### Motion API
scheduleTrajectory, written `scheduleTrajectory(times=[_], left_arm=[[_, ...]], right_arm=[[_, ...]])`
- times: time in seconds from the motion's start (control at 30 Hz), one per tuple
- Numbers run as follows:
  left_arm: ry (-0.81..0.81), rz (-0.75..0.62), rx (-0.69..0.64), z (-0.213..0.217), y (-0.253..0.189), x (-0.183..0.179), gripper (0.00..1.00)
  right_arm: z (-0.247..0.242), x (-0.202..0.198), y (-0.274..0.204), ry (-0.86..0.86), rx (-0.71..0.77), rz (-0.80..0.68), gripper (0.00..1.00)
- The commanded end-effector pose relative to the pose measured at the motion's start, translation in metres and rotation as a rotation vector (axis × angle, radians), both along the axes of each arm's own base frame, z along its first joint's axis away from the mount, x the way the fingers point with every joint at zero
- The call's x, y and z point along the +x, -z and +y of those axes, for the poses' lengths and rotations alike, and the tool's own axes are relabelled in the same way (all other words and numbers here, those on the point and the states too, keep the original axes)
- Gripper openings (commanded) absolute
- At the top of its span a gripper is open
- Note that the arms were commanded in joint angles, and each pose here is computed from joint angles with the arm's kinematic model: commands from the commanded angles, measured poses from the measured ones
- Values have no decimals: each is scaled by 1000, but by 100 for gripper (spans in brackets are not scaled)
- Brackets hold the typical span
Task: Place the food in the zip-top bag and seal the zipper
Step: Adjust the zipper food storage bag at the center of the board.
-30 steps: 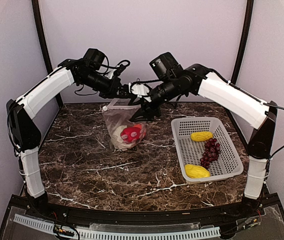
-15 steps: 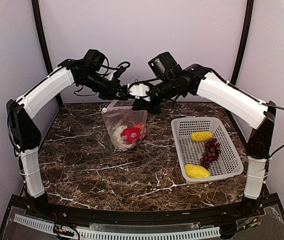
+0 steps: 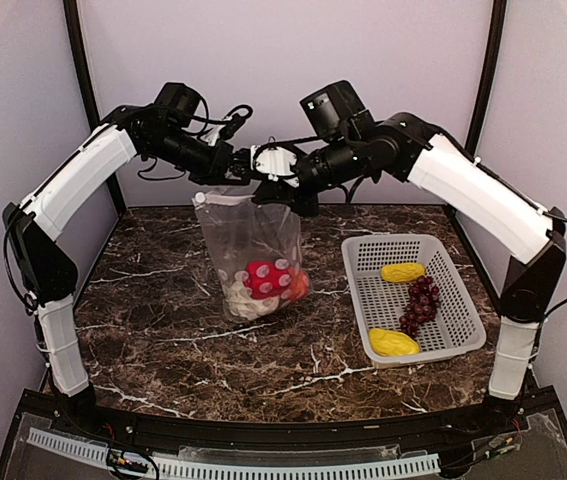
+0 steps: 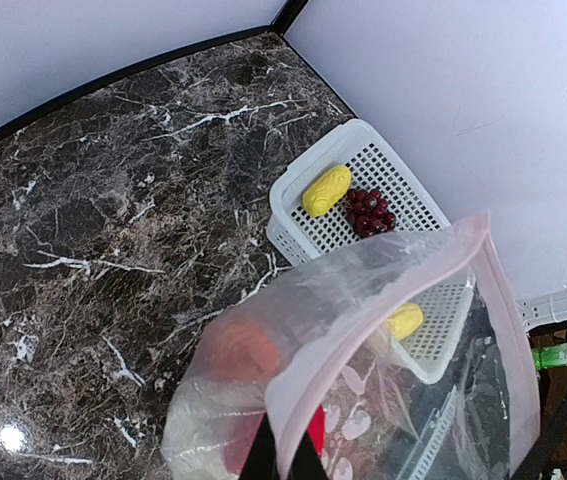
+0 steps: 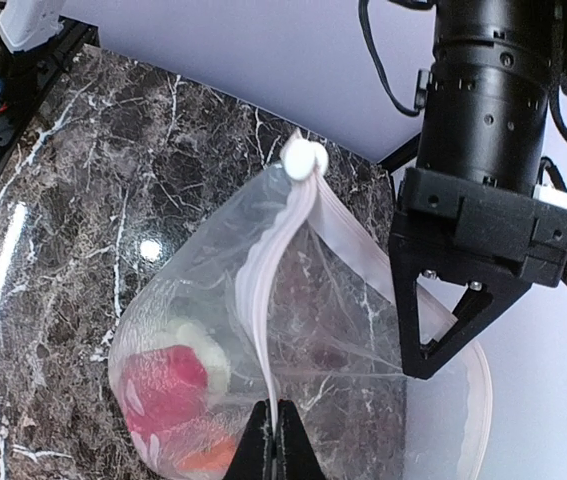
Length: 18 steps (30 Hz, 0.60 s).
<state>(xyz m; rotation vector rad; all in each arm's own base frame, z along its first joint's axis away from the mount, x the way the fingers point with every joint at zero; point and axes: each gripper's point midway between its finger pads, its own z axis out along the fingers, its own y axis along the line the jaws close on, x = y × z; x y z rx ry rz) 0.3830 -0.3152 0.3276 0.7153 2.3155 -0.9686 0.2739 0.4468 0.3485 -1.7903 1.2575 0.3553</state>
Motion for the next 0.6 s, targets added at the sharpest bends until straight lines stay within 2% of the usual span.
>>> scheduleTrajectory(times=[0.0,0.1,0.27,0.33,0.57], left_arm=[[-2,-24,10,5,-6,-9,1],[0,-1,18,5,3,-9,1],[1,10,23,5,7,-10,1],[2,16,25,5,9,-10,1],[-4,18,15,4,8,-9,1]], right_arm=[[-1,-16,-1,-24,2,-4,2],[-3,-18,11,-25,-21,13,9],[-9,-28,-7,-35,9,23,34],[-13,-28,-15,-25,17,15,41],[-52,-20,-42,51,61,29,53]])
